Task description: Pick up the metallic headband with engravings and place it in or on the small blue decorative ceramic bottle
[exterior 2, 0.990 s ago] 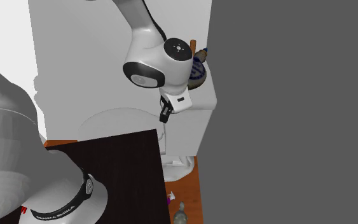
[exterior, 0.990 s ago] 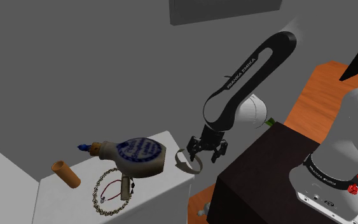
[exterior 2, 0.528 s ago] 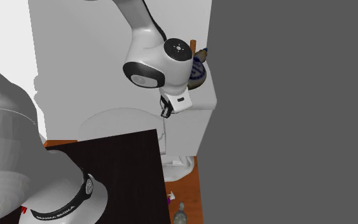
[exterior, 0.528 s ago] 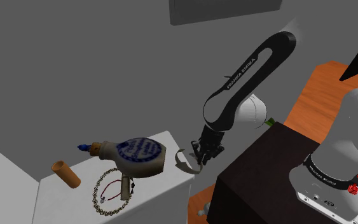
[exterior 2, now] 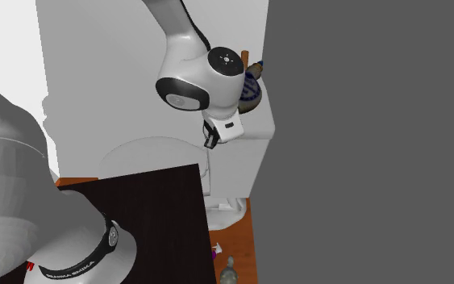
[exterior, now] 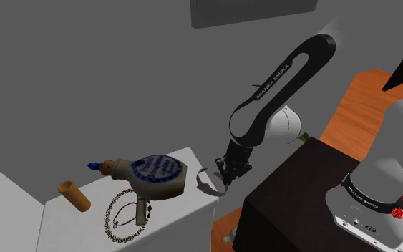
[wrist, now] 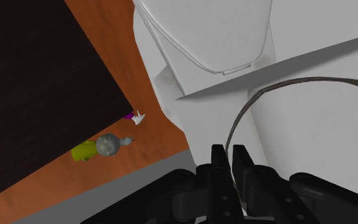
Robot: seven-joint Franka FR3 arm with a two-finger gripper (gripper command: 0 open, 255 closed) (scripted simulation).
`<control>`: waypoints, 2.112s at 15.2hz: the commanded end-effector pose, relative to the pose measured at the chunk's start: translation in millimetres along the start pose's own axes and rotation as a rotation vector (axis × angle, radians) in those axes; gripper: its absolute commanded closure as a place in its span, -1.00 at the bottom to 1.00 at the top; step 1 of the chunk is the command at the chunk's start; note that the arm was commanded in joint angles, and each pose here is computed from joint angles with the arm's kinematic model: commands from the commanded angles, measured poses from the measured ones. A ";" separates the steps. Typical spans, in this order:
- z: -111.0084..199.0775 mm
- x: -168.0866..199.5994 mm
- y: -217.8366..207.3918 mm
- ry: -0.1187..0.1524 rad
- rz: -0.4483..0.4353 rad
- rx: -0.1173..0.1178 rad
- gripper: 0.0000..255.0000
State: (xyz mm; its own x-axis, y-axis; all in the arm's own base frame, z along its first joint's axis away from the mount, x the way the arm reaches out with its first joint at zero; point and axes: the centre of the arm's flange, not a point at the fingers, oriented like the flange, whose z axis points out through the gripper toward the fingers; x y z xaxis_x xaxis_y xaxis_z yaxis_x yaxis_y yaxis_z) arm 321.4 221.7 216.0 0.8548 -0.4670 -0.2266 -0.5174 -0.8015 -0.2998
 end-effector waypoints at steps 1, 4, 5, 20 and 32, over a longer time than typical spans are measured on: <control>-7.0 -1.8 -2.1 0.000 0.000 0.000 1.00; -21.7 -5.4 -6.9 0.000 0.000 0.000 1.00; -26.6 -6.6 -8.5 0.000 0.000 0.000 1.00; -99.9 -24.6 -32.2 0.000 0.000 0.000 1.00; -158.7 -38.9 -51.2 0.000 0.000 0.000 1.00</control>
State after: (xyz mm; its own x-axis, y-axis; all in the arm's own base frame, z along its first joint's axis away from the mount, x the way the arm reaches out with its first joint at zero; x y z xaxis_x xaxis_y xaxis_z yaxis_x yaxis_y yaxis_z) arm 321.5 221.3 381.9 0.8546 -0.4673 -0.2265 -0.5176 -0.8012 -0.3002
